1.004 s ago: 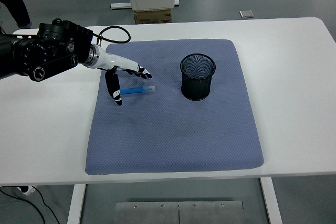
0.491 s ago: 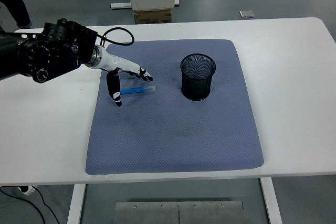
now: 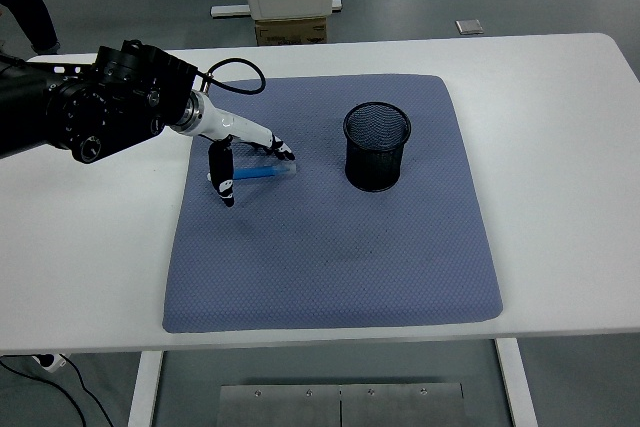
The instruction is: Left hand places marker in pen holder
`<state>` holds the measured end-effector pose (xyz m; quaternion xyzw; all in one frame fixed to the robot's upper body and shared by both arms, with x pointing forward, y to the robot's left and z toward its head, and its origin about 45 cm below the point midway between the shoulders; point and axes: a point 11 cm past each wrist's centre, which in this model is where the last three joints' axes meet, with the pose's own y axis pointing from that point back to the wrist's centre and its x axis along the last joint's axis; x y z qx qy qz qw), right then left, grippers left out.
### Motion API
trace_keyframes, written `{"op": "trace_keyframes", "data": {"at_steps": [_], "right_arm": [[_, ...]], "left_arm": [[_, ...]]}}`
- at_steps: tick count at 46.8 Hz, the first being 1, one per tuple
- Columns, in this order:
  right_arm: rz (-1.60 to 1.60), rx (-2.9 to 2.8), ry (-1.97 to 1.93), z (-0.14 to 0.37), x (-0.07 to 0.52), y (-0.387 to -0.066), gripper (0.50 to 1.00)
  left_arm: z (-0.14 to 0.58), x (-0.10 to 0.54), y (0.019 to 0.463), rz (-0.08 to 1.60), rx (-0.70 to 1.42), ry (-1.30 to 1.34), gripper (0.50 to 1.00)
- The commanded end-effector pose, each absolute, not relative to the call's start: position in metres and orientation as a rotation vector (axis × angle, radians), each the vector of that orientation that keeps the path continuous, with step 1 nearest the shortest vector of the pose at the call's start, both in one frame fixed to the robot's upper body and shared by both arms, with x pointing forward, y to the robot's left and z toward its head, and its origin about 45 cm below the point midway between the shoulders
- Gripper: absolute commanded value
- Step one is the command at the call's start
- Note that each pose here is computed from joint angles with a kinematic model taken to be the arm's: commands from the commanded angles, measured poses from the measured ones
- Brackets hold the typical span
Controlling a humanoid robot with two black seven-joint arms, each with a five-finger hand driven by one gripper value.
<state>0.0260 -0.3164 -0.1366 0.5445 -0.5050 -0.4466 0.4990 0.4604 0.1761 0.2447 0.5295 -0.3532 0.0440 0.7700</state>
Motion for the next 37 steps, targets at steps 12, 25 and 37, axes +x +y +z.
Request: {"op": "trace_keyframes", "data": {"at_steps": [12,25,37], "right_arm": [[-1.08,1.318,-1.221,-0.1366,0.0259,-0.3164,1.0],[-1.08,1.316,-1.222,-0.1366,0.0258,-0.3169,1.0],[-1.08,1.318,-1.221,-0.1366,0.0259,-0.3164,1.0]], "left_arm": [[0.2444,0.4602,0.1761,0.094,1.149,-0.767,1.0],[0.2432,0.4595,0.1764,0.09,1.151,-0.766,1.0],[0.2427,0.4597,0.1775,0.074,1.167,-0.786,0.868]]}}
